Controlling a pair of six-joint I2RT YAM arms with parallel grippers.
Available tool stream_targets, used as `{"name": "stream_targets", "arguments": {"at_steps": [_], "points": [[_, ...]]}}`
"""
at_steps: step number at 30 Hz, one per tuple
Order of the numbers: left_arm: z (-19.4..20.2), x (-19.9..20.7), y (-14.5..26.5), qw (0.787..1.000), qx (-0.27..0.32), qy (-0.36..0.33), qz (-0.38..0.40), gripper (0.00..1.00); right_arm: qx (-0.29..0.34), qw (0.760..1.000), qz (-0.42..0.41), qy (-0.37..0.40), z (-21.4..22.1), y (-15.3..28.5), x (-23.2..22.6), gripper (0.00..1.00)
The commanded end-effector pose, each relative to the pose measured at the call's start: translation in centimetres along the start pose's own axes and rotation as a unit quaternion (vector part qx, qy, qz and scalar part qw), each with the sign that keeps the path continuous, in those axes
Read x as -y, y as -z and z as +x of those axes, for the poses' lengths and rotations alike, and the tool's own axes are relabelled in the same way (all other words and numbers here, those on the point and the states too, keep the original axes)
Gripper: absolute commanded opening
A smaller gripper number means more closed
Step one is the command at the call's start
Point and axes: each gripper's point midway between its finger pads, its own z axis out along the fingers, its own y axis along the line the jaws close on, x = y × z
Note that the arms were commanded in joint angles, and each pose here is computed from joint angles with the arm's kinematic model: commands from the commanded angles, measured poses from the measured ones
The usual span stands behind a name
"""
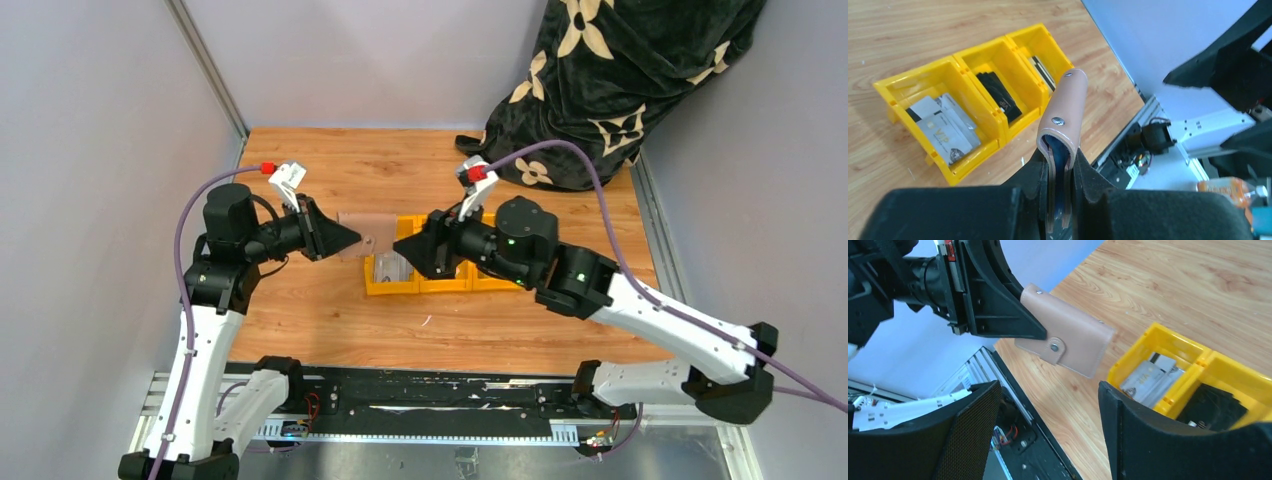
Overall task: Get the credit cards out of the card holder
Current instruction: Open the card holder.
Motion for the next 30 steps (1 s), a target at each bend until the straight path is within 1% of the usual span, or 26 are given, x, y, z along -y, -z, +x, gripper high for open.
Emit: {"name": "stream_targets", "arguments": {"at_steps": [1,8,17,23,27,29,30], "points": [[-3.0,-0.4,0.0,0.997,0.075,0.006,-0.028,0.0,0.035,0.999,0.011,-0.031,-0.8,-3.1,-1.7,0.74],[-2.4,-0.2,0.2,0.996,0.075,0.026,-0.026,0.0,0.009,1.0,0.008,-0.025,0.6,-7.0,-2.9,0.68],[-2.3,0.6,0.2,0.996,0.071,0.049,-0.009,0.0,0.006,1.0,0.013,-0.024,1.4,-8.5,-2.7,0.64],[-2.5,1.1,0.3,0.995,0.077,0.057,-0.003,0.0,-0.01,0.999,0.041,-0.01,2.6,-9.3,-1.6,0.6],[-2.5,1.3,0.5,0.995,0.079,0.061,0.0,0.0,-0.015,0.999,0.047,-0.006,3.3,-9.6,-1.3,0.55],[-2.6,1.4,0.5,0.995,0.08,0.065,0.001,0.0,-0.014,0.999,0.041,-0.007,3.2,-9.9,-1.6,0.52],[-2.6,1.5,0.5,0.995,0.08,0.066,0.003,0.0,-0.015,0.999,0.035,-0.005,3.3,-10.0,-2.0,0.48]]}}
